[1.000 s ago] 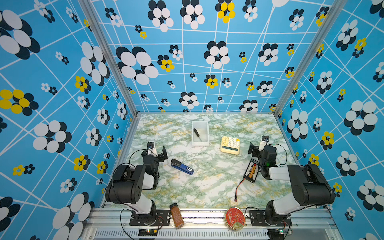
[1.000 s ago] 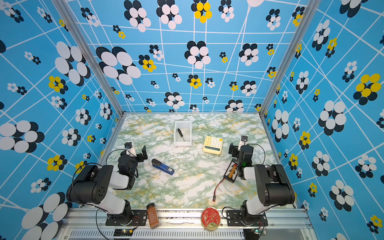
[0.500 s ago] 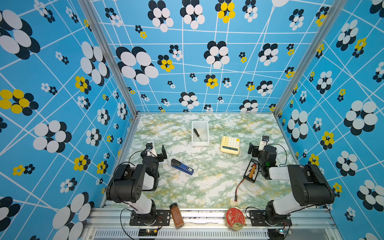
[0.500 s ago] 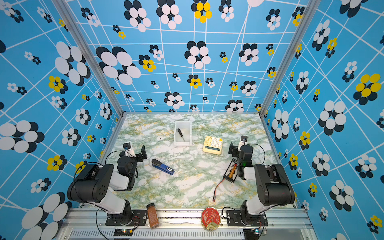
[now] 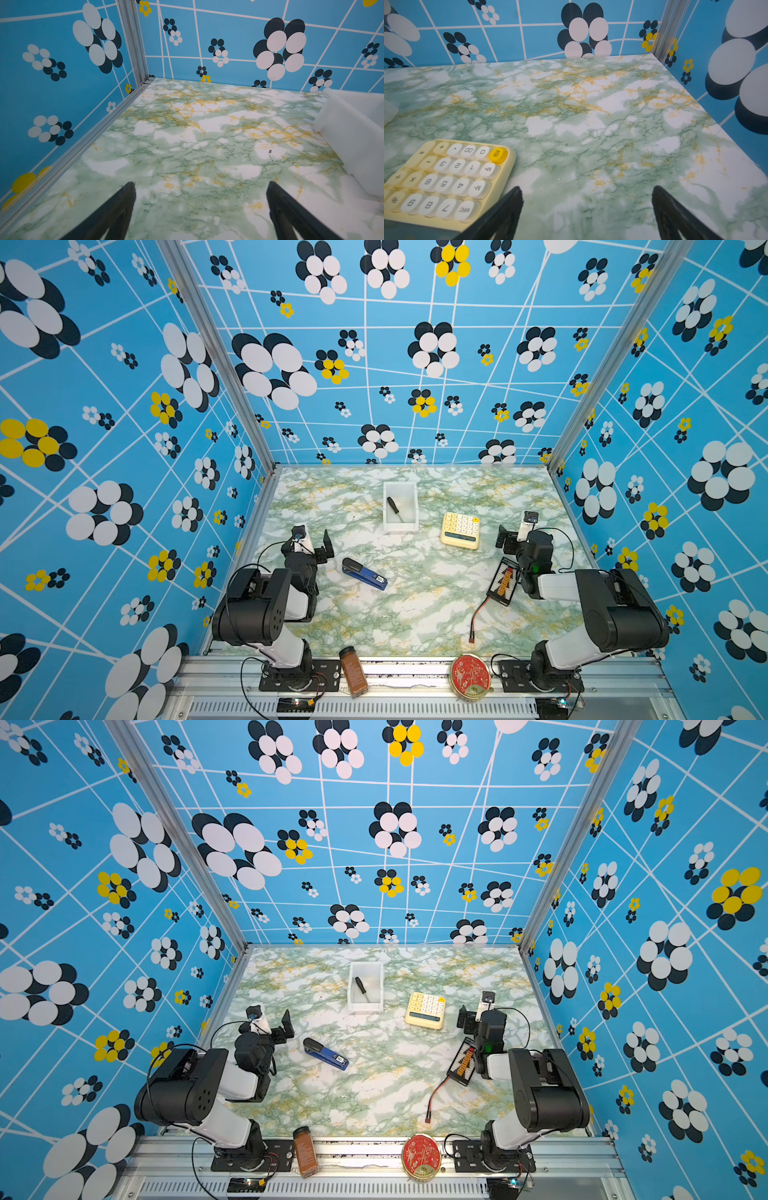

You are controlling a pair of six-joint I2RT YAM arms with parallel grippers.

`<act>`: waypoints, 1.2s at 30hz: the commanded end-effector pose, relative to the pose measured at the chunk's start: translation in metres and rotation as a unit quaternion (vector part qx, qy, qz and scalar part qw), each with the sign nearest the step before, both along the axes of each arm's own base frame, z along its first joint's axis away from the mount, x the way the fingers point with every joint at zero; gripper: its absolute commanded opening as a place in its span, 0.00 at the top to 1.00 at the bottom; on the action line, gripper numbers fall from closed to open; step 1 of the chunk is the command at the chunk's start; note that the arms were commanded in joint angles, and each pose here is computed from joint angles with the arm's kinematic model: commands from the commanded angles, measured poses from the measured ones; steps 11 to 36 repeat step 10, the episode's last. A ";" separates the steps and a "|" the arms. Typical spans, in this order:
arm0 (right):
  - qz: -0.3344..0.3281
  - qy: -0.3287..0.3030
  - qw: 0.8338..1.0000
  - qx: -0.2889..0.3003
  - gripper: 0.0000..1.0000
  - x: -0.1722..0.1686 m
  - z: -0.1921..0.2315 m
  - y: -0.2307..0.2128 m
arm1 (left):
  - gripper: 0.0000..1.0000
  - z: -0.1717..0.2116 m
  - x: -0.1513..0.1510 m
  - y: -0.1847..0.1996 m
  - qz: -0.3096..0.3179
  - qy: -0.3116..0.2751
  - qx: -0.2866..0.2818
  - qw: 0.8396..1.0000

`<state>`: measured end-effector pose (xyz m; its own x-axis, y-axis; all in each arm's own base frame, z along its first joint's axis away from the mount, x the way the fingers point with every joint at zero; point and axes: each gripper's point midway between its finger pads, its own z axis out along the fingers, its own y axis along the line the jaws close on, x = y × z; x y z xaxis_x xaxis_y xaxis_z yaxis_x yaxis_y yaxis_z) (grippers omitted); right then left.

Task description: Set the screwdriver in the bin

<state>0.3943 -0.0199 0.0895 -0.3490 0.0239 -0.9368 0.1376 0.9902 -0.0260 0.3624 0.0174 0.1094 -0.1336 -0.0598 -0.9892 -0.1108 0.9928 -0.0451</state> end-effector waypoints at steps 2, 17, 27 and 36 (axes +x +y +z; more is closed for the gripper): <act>0.002 -0.003 1.000 0.004 0.01 0.002 0.004 0.001 | 0.01 -0.001 -0.002 0.003 0.009 -0.003 -0.002 1.000; 0.004 -0.003 1.000 0.004 0.01 0.002 0.003 0.002 | 0.01 -0.001 -0.002 0.003 0.009 -0.003 -0.002 1.000; 0.004 -0.003 1.000 0.004 0.01 0.002 0.003 0.002 | 0.01 -0.001 -0.002 0.003 0.009 -0.003 -0.002 1.000; 0.004 -0.003 1.000 0.004 0.01 0.002 0.003 0.002 | 0.01 -0.001 -0.002 0.003 0.009 -0.003 -0.002 1.000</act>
